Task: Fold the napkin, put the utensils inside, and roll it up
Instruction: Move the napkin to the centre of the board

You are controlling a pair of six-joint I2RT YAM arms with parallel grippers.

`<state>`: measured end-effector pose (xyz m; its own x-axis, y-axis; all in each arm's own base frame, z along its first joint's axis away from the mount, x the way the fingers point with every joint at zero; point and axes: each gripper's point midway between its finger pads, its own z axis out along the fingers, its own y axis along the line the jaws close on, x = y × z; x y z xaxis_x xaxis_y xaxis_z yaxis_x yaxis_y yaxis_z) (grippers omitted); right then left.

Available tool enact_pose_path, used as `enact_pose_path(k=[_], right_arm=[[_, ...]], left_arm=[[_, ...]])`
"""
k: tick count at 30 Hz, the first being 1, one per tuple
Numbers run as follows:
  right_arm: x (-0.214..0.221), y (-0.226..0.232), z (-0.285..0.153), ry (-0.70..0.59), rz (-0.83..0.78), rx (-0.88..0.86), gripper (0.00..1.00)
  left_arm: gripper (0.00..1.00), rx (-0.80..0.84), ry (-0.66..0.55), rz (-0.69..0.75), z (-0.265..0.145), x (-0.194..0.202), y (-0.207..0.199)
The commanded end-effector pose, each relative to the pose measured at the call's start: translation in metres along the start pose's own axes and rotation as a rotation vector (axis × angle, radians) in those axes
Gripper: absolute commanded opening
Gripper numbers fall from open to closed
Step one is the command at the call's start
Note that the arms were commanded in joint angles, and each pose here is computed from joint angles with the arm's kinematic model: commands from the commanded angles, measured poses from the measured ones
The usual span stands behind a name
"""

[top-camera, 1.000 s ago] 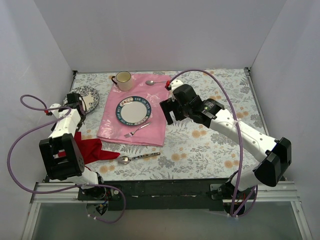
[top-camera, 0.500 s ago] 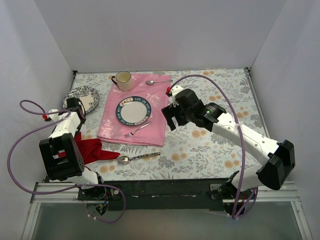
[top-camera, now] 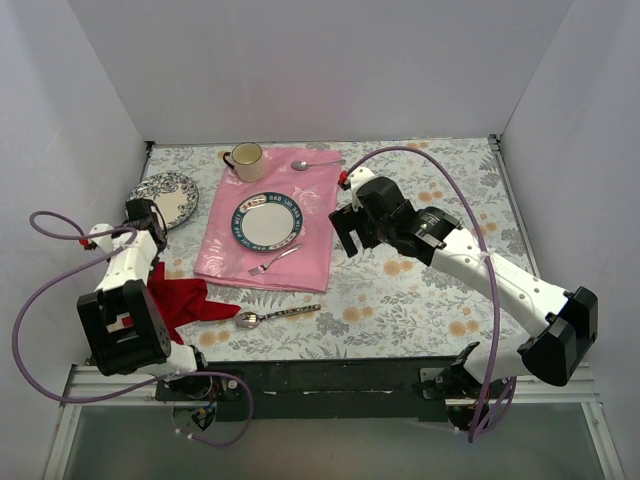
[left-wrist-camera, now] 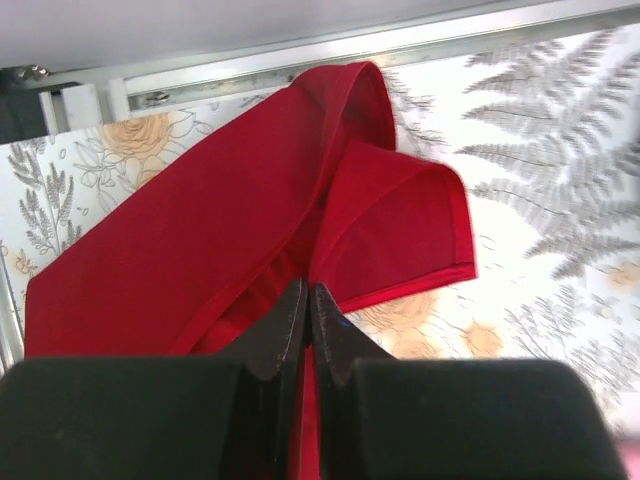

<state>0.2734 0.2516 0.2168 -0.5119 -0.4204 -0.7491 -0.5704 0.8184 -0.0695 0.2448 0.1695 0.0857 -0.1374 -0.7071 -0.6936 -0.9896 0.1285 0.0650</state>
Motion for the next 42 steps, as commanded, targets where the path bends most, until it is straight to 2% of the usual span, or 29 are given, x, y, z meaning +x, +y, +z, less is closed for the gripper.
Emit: enact_pose_path(k=[1,3,5,6,7,8,9,10,11,13,14,16,17,18,19,20,21,22,23,25,26,28,29,33,35,36,39,40,42], right_arm=[[-0.017,-0.008,-0.016,-0.071,-0.003,0.025,0.99],[-0.019,-0.012,-0.02,-0.075,-0.005,0.04,0.99],[-0.025,-0.018,-0.024,-0.09,-0.002,0.07,0.99],[-0.031,-0.02,-0.03,-0.11,0.003,0.08,0.99],[-0.034,-0.023,-0.034,-0.122,0.006,0.095,0.99],[-0.037,-0.033,-0.038,-0.134,0.017,0.142,0.99],[-0.042,-0.039,-0.046,-0.16,0.032,0.17,0.99],[-0.044,-0.045,-0.05,-0.177,0.066,0.203,0.99],[-0.046,-0.057,-0.056,-0.194,0.089,0.272,0.99],[-0.051,-0.069,-0.069,-0.239,0.145,0.322,0.99],[-0.053,-0.074,-0.074,-0.256,0.168,0.346,0.99],[-0.058,-0.093,-0.093,-0.304,0.216,0.439,0.98],[-0.058,-0.102,-0.103,-0.325,0.265,0.488,0.99],[-0.06,-0.112,-0.121,-0.37,0.305,0.529,0.99],[-0.059,-0.124,-0.134,-0.403,0.328,0.6,0.99],[-0.06,-0.131,-0.146,-0.431,0.322,0.627,0.99],[-0.068,-0.139,-0.167,-0.508,0.349,0.641,0.99],[-0.067,-0.147,-0.18,-0.532,0.357,0.686,0.99],[-0.068,-0.153,-0.192,-0.558,0.368,0.708,0.99],[-0.068,-0.164,-0.218,-0.598,0.361,0.759,0.99],[-0.066,-0.167,-0.225,-0.603,0.355,0.773,0.99],[-0.06,-0.172,-0.237,-0.608,0.347,0.793,0.99],[-0.057,-0.173,-0.238,-0.608,0.344,0.797,0.99],[-0.041,-0.169,-0.22,-0.551,0.326,0.783,0.99],[-0.032,-0.163,-0.206,-0.505,0.339,0.757,0.99],[-0.028,-0.16,-0.193,-0.47,0.322,0.751,0.99],[-0.012,-0.161,-0.159,-0.359,0.34,0.741,0.99],[-0.012,-0.153,-0.14,-0.32,0.354,0.641,0.99],[0.008,-0.181,-0.11,-0.211,0.447,0.627,0.99]], left_arm=[[0.0,0.249,-0.08,-0.168,-0.059,-0.066,-0.035],[0.0,0.438,-0.134,-0.252,-0.116,-0.112,-0.064],[0.0,0.688,-0.096,-0.282,-0.179,-0.134,-0.09],[0.0,0.896,-0.151,-0.339,-0.232,-0.171,-0.106],[0.0,1.146,-0.115,-0.313,-0.289,-0.175,-0.112],[0.0,1.308,-0.125,-0.324,-0.327,-0.184,-0.113],[0.0,1.551,-0.214,-0.376,-0.385,-0.21,-0.111],[0.0,1.705,-0.231,-0.373,-0.424,-0.217,-0.104],[0.0,1.873,-0.165,-0.317,-0.464,-0.203,-0.112],[0.0,2.17,-0.243,-0.272,-0.553,-0.218,-0.089],[0.0,2.287,-0.089,-0.128,-0.58,-0.177,-0.118],[0.0,2.511,-0.063,-0.061,-0.647,-0.172,-0.097],[0.0,2.608,0.025,0.001,-0.675,-0.15,-0.089],[0.0,2.619,0.158,0.091,-0.678,-0.115,-0.124],[0.0,2.698,0.163,0.107,-0.701,-0.114,-0.11],[0.0,2.744,0.259,0.155,-0.718,-0.086,-0.106],[0.0,2.729,0.352,0.211,-0.718,-0.052,-0.129],[0.0,2.748,0.395,0.244,-0.726,-0.033,-0.129],[0.0,2.761,0.491,0.294,-0.737,-0.001,-0.124],[0.0,2.714,0.624,0.4,-0.732,0.055,-0.136],[0.0,2.659,0.728,0.488,-0.725,0.106,-0.135],[0.0,2.611,0.772,0.582,-0.714,0.163,-0.131],[0.0,2.605,0.781,0.674,-0.712,0.206,-0.115],[0.0,2.363,0.815,1.021,-0.651,0.345,-0.085],[0.0,2.315,0.8,1.088,-0.634,0.374,-0.068],[0.0,2.248,0.815,1.131,-0.61,0.392,-0.063],[0.0,2.227,0.866,1.148,-0.597,0.403,-0.048],[0.0,2.208,0.865,1.172,-0.589,0.41,-0.045],[0.0,2.176,0.864,1.196,-0.576,0.417,-0.043]])
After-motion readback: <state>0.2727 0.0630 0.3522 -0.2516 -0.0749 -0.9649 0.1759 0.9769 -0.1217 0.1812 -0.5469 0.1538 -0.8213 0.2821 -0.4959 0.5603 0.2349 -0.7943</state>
